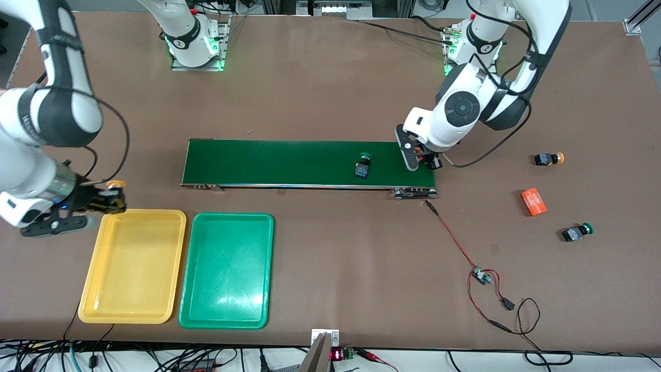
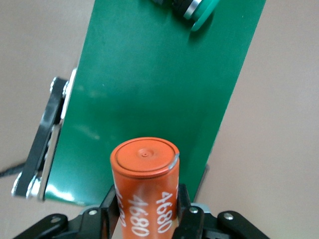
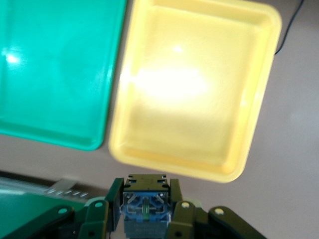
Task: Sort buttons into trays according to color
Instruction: 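Carry the button over the yellow tray while the left gripper places the cell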
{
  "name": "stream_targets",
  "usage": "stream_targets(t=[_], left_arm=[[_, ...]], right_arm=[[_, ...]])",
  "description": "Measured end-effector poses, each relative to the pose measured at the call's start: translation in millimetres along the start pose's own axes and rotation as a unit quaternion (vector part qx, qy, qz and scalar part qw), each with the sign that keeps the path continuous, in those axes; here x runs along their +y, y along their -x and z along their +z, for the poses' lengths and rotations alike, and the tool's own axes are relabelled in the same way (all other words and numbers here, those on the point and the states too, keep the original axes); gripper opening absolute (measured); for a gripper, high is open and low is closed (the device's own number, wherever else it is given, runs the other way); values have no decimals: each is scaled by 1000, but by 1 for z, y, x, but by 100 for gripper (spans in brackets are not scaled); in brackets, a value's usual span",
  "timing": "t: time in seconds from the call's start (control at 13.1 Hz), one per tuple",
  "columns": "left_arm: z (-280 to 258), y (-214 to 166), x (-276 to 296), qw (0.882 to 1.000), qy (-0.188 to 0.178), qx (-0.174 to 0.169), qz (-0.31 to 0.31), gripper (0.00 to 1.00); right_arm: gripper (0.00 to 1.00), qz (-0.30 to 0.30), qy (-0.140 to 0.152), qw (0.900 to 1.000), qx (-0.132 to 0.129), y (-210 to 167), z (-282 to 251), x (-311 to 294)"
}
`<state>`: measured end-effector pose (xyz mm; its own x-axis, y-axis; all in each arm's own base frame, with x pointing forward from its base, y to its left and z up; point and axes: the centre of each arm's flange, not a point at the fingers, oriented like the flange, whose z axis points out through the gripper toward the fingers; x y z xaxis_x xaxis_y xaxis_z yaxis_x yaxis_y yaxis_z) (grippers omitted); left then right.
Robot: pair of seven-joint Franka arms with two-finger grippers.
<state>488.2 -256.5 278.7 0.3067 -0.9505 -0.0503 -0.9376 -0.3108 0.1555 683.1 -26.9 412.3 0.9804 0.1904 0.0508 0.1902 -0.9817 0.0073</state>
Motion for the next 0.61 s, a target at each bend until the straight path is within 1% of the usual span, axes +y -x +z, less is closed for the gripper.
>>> stream_targets(t=[0.15,0.31,0.46,0.61], left_arm=[[9,-3,-5,999,-12,-5,29,49],[15,-4,-7,999,-16,-9,45,49],[18,-9,-3,998,-15,-10,63,49],[20,-13,1,997,-13,-11,71,49]], right_arm=[[41,-2,4,1000,18,-6,31,21],[41,-3,16,999,37,-13,67,34],[41,-4,20,999,42,-13,100,47],[41,-13,21,998,54,-15,125,56]])
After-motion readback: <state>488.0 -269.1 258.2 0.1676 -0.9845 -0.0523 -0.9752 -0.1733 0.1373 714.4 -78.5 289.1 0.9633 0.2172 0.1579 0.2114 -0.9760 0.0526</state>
